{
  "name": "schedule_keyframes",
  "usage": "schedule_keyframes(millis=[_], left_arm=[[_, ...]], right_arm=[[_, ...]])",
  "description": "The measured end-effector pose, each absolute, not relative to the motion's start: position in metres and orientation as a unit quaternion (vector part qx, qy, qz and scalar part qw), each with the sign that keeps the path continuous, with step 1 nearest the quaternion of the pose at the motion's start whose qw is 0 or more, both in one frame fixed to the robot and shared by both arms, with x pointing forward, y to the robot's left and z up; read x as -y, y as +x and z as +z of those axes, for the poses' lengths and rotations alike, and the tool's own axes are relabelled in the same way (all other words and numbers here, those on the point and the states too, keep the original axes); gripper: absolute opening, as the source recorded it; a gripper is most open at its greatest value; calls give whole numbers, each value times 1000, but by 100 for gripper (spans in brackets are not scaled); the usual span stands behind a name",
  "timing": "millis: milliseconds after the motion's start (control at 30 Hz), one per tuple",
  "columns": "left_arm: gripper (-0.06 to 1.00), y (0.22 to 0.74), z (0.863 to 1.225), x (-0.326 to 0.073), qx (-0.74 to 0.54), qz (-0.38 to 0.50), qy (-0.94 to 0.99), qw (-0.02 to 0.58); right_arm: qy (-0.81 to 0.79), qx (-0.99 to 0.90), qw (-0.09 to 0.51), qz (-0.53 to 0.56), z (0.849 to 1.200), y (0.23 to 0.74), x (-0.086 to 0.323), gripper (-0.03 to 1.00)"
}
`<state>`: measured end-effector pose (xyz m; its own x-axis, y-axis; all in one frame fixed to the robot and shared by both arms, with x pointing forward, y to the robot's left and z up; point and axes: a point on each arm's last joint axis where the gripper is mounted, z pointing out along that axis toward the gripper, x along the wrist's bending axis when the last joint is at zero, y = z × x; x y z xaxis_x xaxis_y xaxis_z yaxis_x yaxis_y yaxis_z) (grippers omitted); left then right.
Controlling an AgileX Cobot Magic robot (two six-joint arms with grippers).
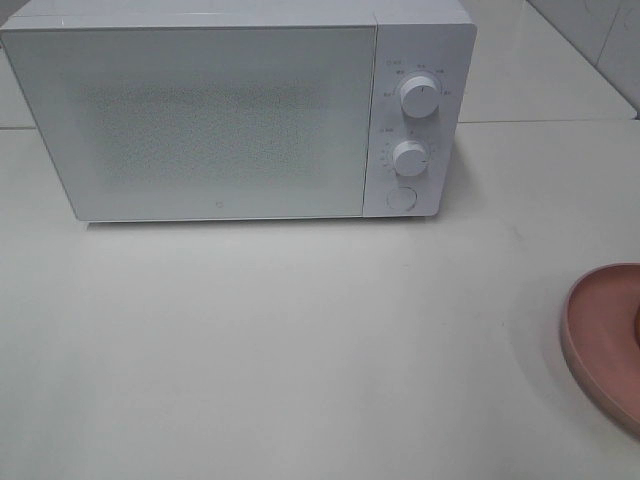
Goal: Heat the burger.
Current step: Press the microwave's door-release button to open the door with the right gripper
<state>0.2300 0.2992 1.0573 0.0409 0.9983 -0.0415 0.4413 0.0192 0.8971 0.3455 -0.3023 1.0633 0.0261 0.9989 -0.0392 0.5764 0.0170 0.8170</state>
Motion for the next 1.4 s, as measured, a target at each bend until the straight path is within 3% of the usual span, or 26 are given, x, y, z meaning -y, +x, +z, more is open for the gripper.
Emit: schedule_keyframes(millis=[233,867,1400], left_arm=[[98,230,1057,-299,-595,354,604,394],[98,230,1057,-299,-595,354,604,394],[98,230,1057,-299,-595,354,604,394]], right_arm=[[635,-632,329,298,1057,361,302,76],[676,-678,220,187,1007,408,301,76],[629,-722,198,208,1004,410,272,76]])
